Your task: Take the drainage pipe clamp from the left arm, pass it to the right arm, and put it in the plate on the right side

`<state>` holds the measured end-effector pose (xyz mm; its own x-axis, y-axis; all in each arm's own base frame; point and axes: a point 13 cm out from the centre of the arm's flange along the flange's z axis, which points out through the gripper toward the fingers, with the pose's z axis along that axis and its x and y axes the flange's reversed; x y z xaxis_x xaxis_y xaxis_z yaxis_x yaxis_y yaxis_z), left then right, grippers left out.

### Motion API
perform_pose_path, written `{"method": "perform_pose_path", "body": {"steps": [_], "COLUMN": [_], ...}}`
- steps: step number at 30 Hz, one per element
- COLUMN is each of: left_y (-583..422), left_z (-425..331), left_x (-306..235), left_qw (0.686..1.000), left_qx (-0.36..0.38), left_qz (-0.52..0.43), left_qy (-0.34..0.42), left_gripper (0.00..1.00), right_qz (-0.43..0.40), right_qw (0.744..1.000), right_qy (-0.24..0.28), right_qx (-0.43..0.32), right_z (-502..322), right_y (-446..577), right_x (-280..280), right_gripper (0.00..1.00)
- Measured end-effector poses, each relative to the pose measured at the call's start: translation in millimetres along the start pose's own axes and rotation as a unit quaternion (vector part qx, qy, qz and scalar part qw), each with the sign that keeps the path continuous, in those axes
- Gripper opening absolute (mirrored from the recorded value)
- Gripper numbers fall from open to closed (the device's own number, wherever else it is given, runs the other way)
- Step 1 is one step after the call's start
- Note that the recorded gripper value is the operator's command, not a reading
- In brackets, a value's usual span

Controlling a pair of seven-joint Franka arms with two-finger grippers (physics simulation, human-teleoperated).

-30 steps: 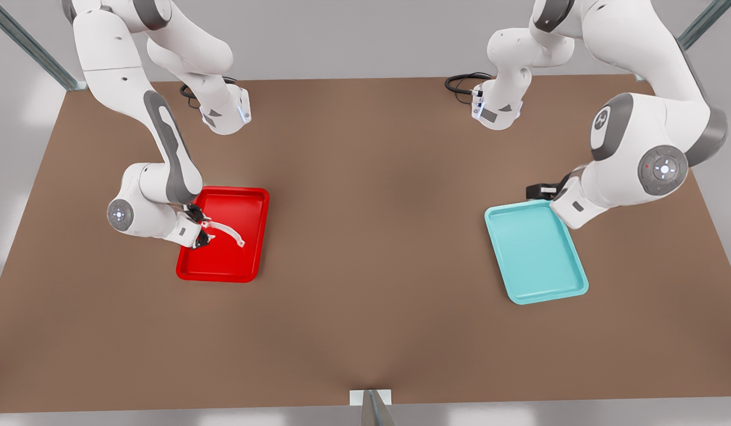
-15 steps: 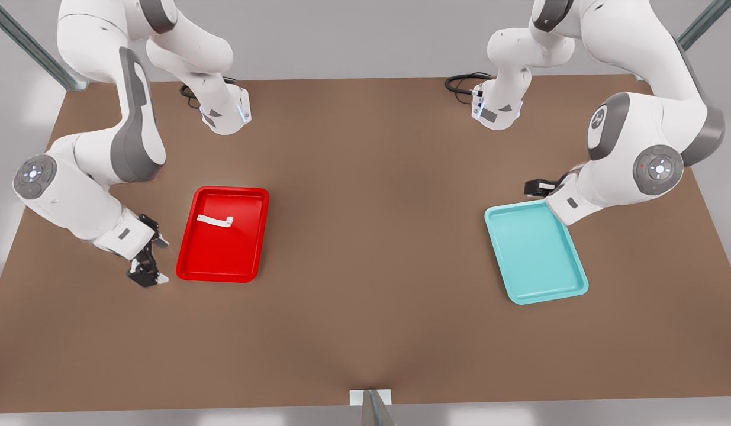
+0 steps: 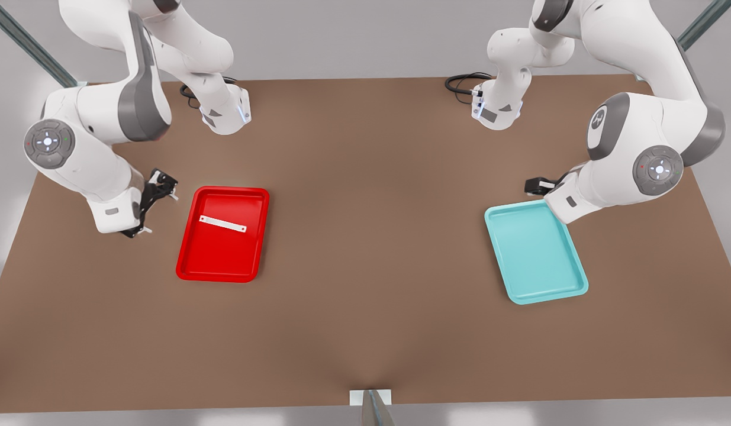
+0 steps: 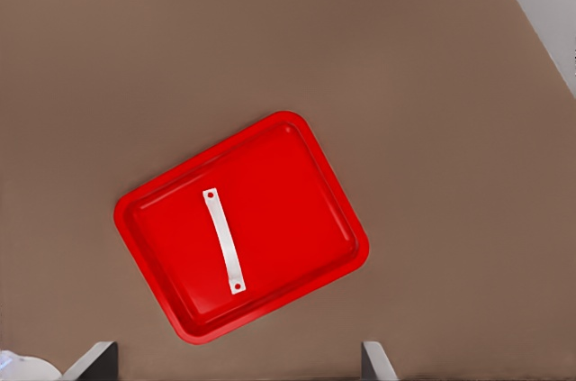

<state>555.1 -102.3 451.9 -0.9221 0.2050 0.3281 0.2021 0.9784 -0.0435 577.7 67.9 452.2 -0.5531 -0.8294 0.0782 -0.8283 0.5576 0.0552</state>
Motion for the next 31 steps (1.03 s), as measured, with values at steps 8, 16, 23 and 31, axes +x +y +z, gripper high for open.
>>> {"method": "perform_pose_path", "body": {"steps": [8, 16, 23, 31], "left_y": [1, 2, 2, 1], "left_z": [0, 0, 0, 0], "left_x": [0, 1, 2, 2], "left_qw": [1.0, 1.0, 1.0, 1.0], "left_qx": [0.0, 0.0, 0.0, 0.0], "left_qz": [0.006, 0.01, 0.012, 0.015], "left_qy": [0.0, 0.002, 0.003, 0.003], "left_gripper": [1.0, 1.0, 1.0, 1.0], "right_qz": [0.123, 0.198, 0.242, 0.277], "right_qw": [0.992, 0.98, 0.97, 0.961], "right_qy": [0.011, 0.015, 0.014, 0.013], "right_qx": [-0.006, -0.004, -0.002, 0.001], "right_z": [10, 17, 19, 16], "right_y": [1, 0, 0, -2], "right_x": [6, 6, 5, 7], "right_gripper": [1.0, 1.0, 1.0, 1.0]}}
